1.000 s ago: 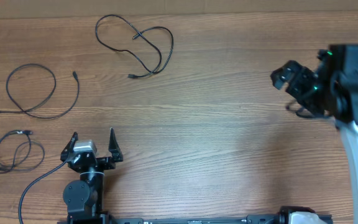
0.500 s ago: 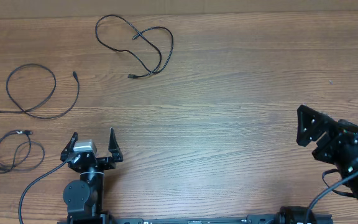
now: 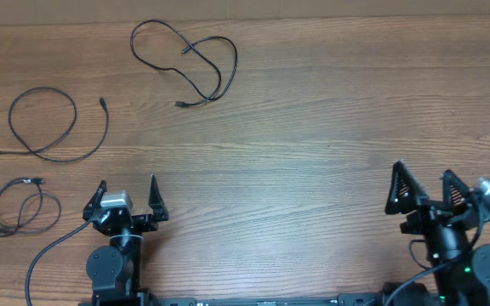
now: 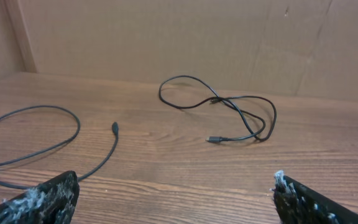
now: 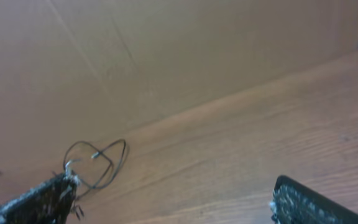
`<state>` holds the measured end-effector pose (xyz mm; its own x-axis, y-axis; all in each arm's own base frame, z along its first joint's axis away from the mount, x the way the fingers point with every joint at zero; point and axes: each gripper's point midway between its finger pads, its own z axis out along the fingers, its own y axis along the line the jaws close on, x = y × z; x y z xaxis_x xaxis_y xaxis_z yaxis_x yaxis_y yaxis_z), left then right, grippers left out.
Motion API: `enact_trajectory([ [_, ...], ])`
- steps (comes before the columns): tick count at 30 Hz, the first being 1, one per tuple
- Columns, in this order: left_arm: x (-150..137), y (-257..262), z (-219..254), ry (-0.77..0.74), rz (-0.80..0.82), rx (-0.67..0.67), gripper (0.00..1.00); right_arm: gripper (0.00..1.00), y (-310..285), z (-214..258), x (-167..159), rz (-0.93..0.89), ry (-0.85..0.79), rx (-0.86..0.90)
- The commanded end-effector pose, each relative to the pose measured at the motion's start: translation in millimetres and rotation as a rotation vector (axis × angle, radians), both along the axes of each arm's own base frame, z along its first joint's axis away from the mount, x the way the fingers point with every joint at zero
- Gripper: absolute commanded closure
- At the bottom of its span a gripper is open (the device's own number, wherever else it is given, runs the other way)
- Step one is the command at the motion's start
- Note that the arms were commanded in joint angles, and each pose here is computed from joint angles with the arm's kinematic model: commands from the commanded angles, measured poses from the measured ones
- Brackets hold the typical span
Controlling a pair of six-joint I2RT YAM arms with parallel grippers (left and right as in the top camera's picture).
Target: Untangle cables
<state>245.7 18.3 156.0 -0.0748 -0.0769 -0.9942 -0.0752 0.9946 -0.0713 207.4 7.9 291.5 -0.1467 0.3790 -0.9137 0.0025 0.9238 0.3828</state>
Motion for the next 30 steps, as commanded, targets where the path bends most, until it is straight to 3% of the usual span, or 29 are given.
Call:
enact_trajectory([
  [1,-0.1,-2.3,-0.3,-0.002,-0.012,0.019,0.00,0.00,-0.6,-24.5,5.1,-0.002,-0.037,-0.007],
  [11,-0.1,-2.3,-0.3,-0.002,-0.012,0.019,0.01,0.00,7.0,-69.9,24.6,0.045,-0.159,-0.004],
  [30,-0.1,-2.3,-0.2,-0.002,-0.012,0.019,0.01,0.00,-0.9,-115.0,35.8,0.001,-0.098,-0.005],
])
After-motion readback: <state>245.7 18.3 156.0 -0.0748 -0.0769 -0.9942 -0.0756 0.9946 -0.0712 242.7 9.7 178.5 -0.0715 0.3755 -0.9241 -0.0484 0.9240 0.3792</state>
